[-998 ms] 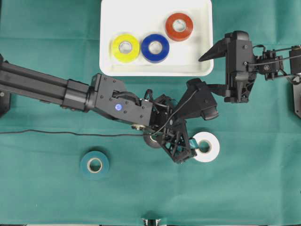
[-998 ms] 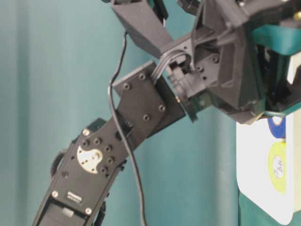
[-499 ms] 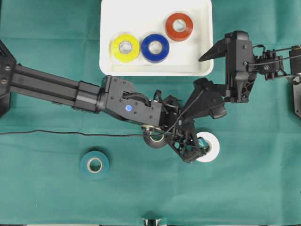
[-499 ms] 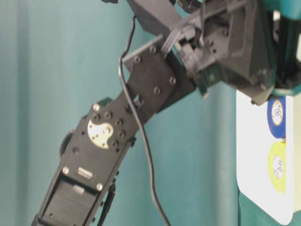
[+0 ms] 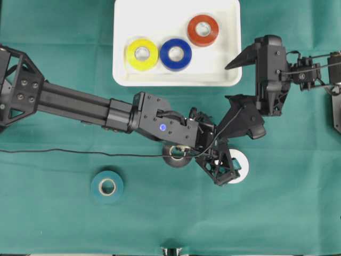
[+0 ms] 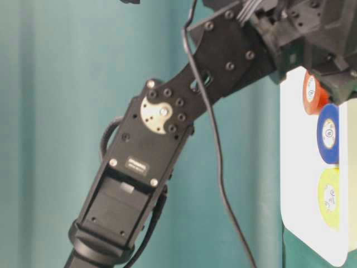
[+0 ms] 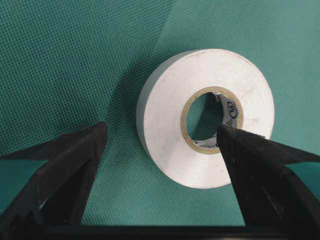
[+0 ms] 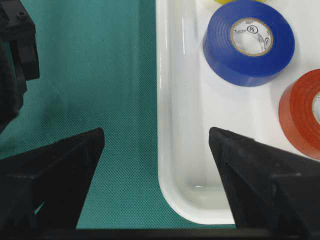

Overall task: Put the tape alternately from left to right into the white case.
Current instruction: 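Lower the left gripper onto the white roll and grasp it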

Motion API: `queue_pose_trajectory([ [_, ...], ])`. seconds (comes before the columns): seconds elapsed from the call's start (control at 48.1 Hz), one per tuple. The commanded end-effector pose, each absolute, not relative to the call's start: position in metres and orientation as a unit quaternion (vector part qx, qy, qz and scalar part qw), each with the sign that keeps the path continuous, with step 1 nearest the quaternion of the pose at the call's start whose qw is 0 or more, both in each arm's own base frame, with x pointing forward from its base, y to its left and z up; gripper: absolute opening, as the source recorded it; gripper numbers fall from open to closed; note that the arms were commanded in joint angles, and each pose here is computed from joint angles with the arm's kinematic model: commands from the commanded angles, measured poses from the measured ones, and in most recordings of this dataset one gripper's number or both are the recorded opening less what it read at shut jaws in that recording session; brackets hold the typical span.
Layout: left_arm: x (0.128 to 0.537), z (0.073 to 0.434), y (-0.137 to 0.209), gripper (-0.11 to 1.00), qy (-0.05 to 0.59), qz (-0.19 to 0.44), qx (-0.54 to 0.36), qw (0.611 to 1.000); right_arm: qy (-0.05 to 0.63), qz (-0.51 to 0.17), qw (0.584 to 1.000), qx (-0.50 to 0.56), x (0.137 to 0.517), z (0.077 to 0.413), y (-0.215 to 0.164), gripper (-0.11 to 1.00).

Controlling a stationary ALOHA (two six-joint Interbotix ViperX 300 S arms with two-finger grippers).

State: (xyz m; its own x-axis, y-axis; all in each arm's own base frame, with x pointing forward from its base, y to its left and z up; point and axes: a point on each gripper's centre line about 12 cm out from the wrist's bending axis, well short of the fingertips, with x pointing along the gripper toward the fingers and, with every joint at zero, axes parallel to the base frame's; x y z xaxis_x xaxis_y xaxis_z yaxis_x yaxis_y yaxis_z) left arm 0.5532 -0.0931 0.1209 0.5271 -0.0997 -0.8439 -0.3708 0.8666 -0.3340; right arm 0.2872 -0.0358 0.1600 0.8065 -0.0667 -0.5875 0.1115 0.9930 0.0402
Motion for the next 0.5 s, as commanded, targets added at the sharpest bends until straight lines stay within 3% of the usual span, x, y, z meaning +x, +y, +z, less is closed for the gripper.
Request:
queue_pose_trajectory([
  [0.0,0.5599,0.1421,-0.0922,0.98,0.461,0.076,-0.251,0.848,0.295,-0.045,0.954,0.035,0.2896,0.1669,-0.0354,0.83],
  [0.478,0.5575,0.1324,-0.0909,0.96,0.477,0.083,-0.246,0.839,0.297,-0.046,0.953,0.036,0.2891,0.1663,-0.0354,0.83],
])
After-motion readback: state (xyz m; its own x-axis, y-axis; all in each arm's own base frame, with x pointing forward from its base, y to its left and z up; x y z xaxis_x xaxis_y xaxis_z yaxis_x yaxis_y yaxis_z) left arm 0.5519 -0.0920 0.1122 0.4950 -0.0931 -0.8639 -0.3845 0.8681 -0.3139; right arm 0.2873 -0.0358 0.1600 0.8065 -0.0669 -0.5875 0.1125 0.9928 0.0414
